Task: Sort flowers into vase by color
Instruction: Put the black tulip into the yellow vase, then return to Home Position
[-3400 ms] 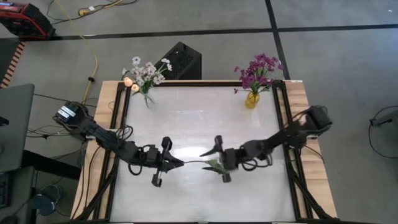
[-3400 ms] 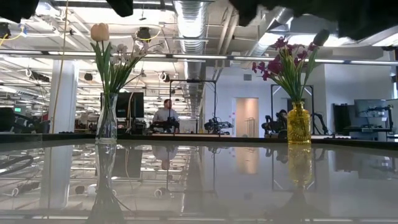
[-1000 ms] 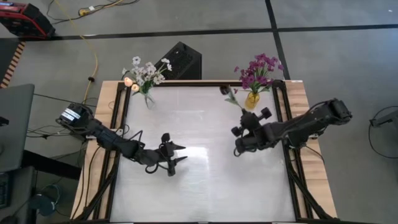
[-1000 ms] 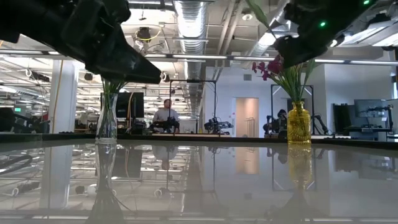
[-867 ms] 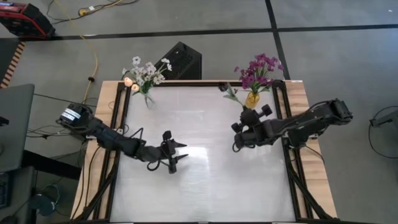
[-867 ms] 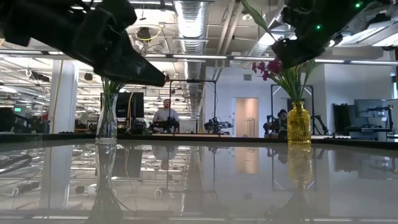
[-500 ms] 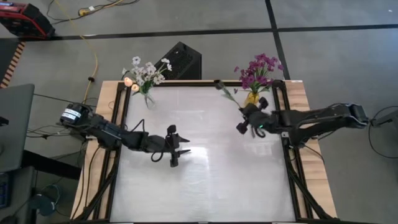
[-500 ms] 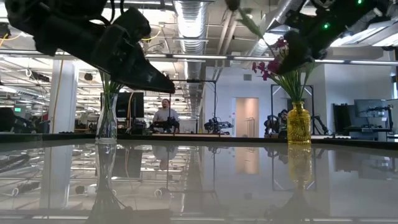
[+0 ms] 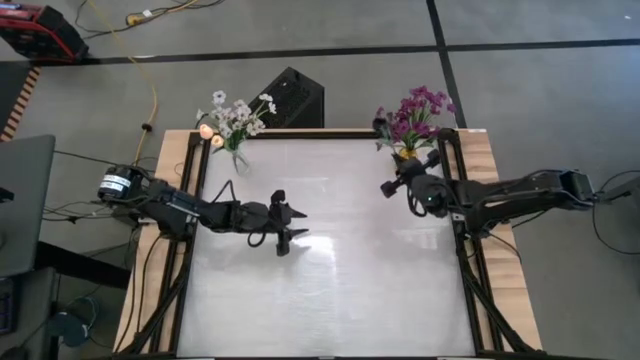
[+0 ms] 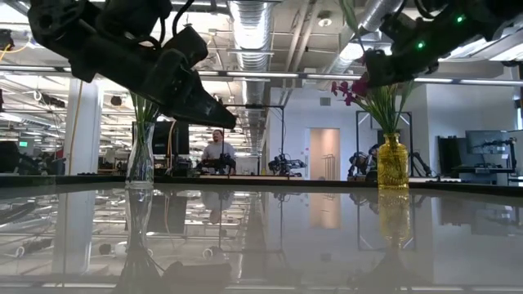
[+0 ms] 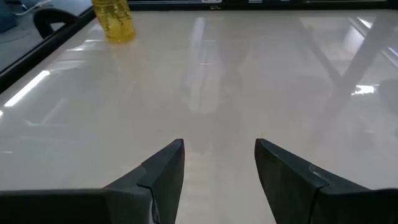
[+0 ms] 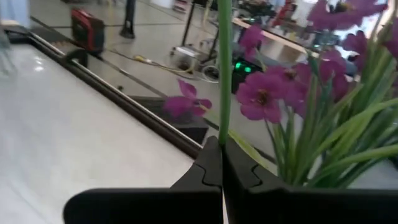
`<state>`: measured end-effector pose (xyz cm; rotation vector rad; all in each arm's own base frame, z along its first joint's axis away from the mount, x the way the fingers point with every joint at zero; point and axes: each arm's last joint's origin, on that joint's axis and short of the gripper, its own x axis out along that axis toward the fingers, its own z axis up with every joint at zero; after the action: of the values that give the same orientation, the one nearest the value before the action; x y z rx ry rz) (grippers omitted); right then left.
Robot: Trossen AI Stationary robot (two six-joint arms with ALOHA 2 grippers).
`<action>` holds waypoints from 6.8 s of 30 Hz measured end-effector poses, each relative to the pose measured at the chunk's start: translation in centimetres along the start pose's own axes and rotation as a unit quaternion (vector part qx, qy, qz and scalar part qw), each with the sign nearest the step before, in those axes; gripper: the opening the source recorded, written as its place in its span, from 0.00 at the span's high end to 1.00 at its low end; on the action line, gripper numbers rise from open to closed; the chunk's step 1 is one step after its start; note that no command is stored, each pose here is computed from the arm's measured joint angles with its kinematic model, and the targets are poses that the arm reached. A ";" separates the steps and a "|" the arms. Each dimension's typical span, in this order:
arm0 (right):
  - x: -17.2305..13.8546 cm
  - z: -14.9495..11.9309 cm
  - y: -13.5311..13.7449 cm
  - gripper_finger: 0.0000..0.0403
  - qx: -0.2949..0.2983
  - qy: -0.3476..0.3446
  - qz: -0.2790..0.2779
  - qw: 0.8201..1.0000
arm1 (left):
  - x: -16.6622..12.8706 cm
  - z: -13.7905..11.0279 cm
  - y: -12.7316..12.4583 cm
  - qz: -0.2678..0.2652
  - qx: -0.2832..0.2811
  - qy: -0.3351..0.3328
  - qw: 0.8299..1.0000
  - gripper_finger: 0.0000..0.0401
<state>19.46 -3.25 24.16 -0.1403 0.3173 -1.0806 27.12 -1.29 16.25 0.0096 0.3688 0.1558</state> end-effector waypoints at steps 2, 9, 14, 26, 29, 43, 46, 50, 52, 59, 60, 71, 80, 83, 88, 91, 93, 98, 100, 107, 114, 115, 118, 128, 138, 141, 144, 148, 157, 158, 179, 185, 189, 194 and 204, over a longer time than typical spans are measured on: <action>0.4 -0.1 0.0 0.96 -0.003 0.004 -0.016 1.000 | 0.1 0.0 0.4 0.003 -0.003 0.000 1.000 0.54; 1.3 -0.3 -0.8 0.96 -0.009 0.013 -0.074 0.997 | 0.3 0.1 1.5 -0.006 -0.012 -0.002 1.000 0.54; 1.8 -0.3 -1.1 0.96 -0.018 0.019 -0.090 0.996 | 0.4 0.1 1.9 -0.004 -0.016 -0.001 1.000 0.54; 2.6 -0.7 -1.5 0.96 -0.041 0.034 -0.119 0.991 | 0.4 0.1 2.0 -0.006 -0.016 0.001 1.000 0.54; 2.6 -0.7 -1.5 0.96 -0.042 0.034 -0.119 0.991 | 0.4 0.1 2.0 -0.006 -0.014 0.001 1.000 0.54; 2.5 -1.5 -1.6 0.96 -0.048 0.055 -0.124 0.990 | 0.4 0.0 2.0 -0.006 -0.012 0.004 1.000 0.54; 2.4 -1.6 -1.6 0.96 -0.029 0.056 -0.125 0.990 | 0.4 0.0 2.0 -0.006 -0.012 0.004 1.000 0.54; 2.5 -1.8 -1.7 0.96 0.000 0.058 -0.130 0.990 | 0.4 0.0 2.0 -0.006 -0.012 0.004 1.000 0.54; 2.5 -2.0 -1.8 0.96 0.015 0.060 -0.134 0.989 | 0.4 0.0 2.0 -0.007 -0.012 0.004 1.000 0.54; 2.7 -2.5 -2.2 0.96 0.035 0.075 -0.143 0.986 | 0.4 0.0 2.0 -0.013 -0.012 0.004 1.000 0.54; 2.7 -2.5 -2.2 0.96 0.038 0.076 -0.142 0.986 | 0.4 0.0 2.0 -0.016 -0.012 0.004 1.000 0.54; 2.6 -2.3 -2.5 0.96 0.092 0.067 -0.139 0.984 | 0.4 0.0 2.0 -0.015 -0.014 0.005 1.000 0.54; 2.9 -1.9 -4.3 0.96 0.163 0.058 -0.170 0.970 | 0.4 0.0 2.0 -0.015 -0.013 0.005 1.000 0.54; 3.4 -2.0 -4.6 0.96 0.182 0.069 -0.165 0.967 | 0.4 0.0 2.0 -0.014 -0.013 0.005 1.000 0.54; 4.0 -2.4 -5.0 0.96 0.192 0.093 -0.150 0.965 | 0.4 0.0 2.0 -0.014 -0.016 0.006 1.000 0.54; 4.1 -2.5 -5.2 0.96 0.194 0.102 -0.144 0.965 | 0.4 0.0 2.0 -0.015 -0.016 0.006 1.000 0.54; 4.1 -2.6 -5.2 0.96 0.194 0.106 -0.141 0.965 | 0.4 0.0 2.0 -0.015 -0.016 0.006 1.000 0.54; 4.0 -2.3 -4.9 0.96 0.201 0.113 -0.112 0.967 | 0.4 -0.1 2.0 -0.014 -0.016 0.009 1.000 0.54; 4.0 -1.9 -4.9 0.96 0.201 0.115 -0.104 0.967 | 0.4 -0.1 2.0 -0.015 -0.015 0.009 1.000 0.54; 3.7 -0.4 -5.2 0.96 0.192 0.128 -0.100 0.968 | 0.4 -0.1 2.0 -0.015 -0.015 0.008 1.000 0.54; 3.6 0.8 -5.5 0.95 0.200 0.133 -0.088 0.967 | 0.4 -0.1 2.0 -0.015 -0.013 0.008 1.000 0.54; 3.6 0.8 -5.6 0.95 0.201 0.138 -0.089 0.966 | 0.4 -0.1 2.0 -0.015 -0.013 0.008 1.000 0.54; 3.7 0.7 -6.0 0.95 0.206 0.156 -0.088 0.962 | 0.4 -0.1 1.9 -0.022 -0.013 0.008 1.000 0.54; 4.4 -0.1 -5.8 0.95 0.199 0.187 -0.094 0.957 | 0.4 -0.1 1.9 -0.027 -0.015 0.010 0.999 0.54; 5.7 -1.3 -4.6 0.95 0.179 0.220 -0.103 0.953 | 0.4 -0.5 1.9 -0.027 -0.018 0.033 0.999 0.54; 6.0 -1.6 -4.3 0.94 0.171 0.227 -0.105 0.953 | 0.3 -0.6 1.9 -0.027 -0.017 0.038 0.999 0.54; 6.1 -1.8 -4.1 0.93 0.162 0.237 -0.103 0.952 | 0.3 -0.6 1.9 -0.029 -0.017 0.038 0.999 0.54; 6.2 -2.0 -4.0 0.90 0.149 0.244 -0.098 0.953 | 0.3 -0.6 1.8 -0.040 -0.018 0.039 0.998 0.54; 5.6 -2.1 -4.4 0.81 0.140 0.258 -0.091 0.952 | 0.3 -0.9 1.8 -0.040 -0.016 0.052 0.998 0.54; 5.5 -2.1 -4.5 0.79 0.136 0.262 -0.092 0.951 | 0.3 -0.9 1.8 -0.040 -0.016 0.052 0.998 0.54; 1.0 0.2 -6.4 0.69 0.168 0.281 0.202 0.923 | 0.3 -0.9 1.8 -0.039 -0.020 0.051 0.998 0.54; -1.4 3.4 -7.3 0.69 0.170 0.214 0.279 0.920 | 0.3 -0.9 1.8 -0.039 -0.020 0.050 0.998 0.54; -3.1 6.7 -7.9 0.69 0.160 0.151 0.321 0.921 | 0.3 -0.9 1.8 -0.039 -0.020 0.050 0.998 0.54; -4.5 11.1 -8.8 0.69 0.142 0.068 0.311 0.937 | 0.3 -0.9 1.8 -0.039 -0.021 0.050 0.998 0.54; -2.0 18.8 -8.9 0.70 0.029 -0.006 0.179 0.983 | 0.3 -0.8 1.8 -0.039 -0.031 0.050 0.998 0.54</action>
<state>17.12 -6.42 44.72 -0.0345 0.2862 -0.7311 26.83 0.56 15.41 -0.0737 0.4630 0.0914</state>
